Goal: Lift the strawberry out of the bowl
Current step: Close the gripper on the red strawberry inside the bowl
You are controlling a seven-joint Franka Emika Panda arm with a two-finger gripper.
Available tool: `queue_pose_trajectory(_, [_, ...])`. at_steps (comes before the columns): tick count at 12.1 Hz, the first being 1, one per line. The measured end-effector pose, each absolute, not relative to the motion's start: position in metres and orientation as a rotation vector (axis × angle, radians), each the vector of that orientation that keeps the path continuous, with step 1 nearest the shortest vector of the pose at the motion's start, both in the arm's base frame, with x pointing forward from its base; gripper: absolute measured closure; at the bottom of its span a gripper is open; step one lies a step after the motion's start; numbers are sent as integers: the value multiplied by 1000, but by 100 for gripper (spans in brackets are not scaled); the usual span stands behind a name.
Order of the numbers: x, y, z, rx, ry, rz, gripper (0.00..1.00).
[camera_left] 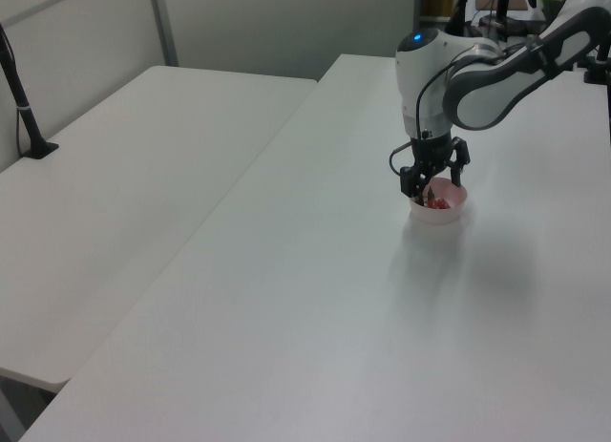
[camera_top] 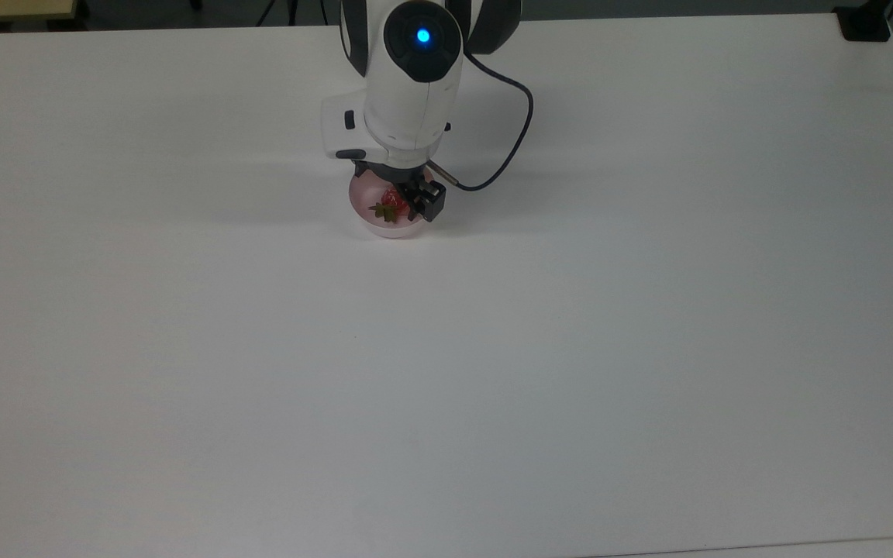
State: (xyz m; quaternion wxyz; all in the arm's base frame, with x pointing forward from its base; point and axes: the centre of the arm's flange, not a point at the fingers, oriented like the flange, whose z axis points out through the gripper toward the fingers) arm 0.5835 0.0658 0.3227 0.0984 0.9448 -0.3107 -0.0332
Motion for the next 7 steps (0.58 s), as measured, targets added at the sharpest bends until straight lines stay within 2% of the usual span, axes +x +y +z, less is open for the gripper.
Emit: queue_pose_trajectory(7, [582, 87, 315, 2805, -917, -97, 1])
